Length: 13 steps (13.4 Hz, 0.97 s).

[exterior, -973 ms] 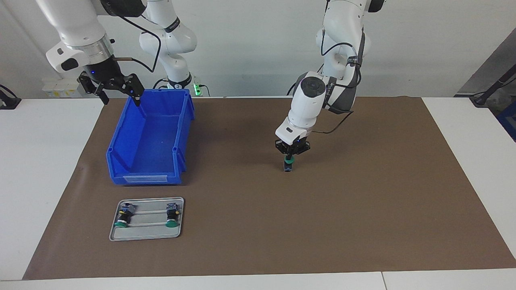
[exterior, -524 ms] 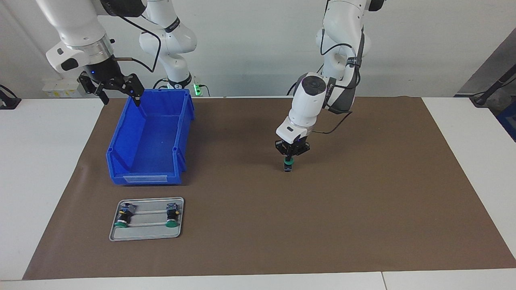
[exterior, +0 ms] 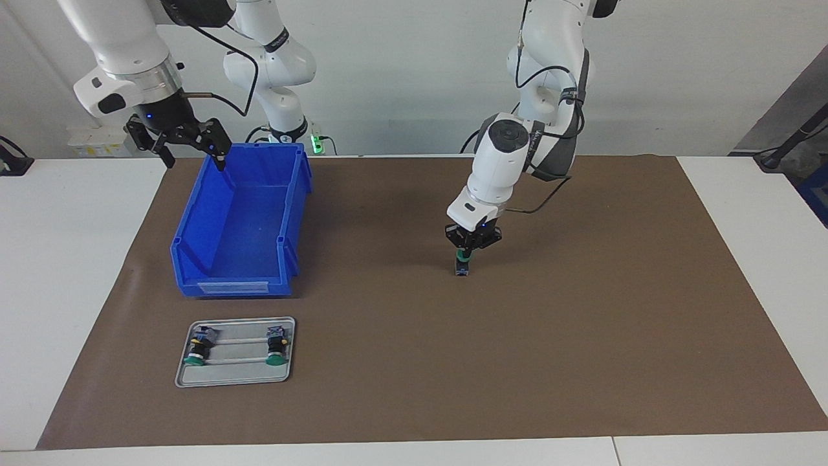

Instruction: Place and press button with both arms

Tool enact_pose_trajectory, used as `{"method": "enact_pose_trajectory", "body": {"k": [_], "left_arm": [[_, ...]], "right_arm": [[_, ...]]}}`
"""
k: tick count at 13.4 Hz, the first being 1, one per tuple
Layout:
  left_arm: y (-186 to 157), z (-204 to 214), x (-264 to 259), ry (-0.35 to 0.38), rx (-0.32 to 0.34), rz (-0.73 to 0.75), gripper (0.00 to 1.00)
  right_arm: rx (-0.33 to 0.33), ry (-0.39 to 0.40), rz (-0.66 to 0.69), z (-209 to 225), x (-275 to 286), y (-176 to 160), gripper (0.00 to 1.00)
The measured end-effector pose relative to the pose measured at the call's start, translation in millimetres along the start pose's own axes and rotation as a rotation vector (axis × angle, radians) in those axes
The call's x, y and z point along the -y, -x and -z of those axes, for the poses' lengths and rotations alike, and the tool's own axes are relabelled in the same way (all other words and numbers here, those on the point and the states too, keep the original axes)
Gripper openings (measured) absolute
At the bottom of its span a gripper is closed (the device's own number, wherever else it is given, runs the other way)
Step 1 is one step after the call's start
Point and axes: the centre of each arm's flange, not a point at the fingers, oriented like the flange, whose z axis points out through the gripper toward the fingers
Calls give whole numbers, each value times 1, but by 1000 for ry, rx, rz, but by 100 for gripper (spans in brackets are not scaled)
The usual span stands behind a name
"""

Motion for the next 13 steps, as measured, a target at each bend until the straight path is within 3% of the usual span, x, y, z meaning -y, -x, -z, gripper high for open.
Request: {"method": "enact_pose_trajectory", "body": {"k": [6,8,9,10,13], "left_arm": [[-30,103,113,-13,31,-46,11],[-27,130,160,-13,27,-24,30],[-23,145,178,-16,35,-8,30],[-17,161,188,-27,54,-2,37],[1,215,189,-70,131,-8,38]], "right_arm": [[4,0,0,0,0,0,100],[-2,0,1,1,0,1,100],[-17,-2,7,2,4,-1,100],[-30,-4,26,3,14,-2,100],[-46,-24,32,-8,90,-5,100]]}}
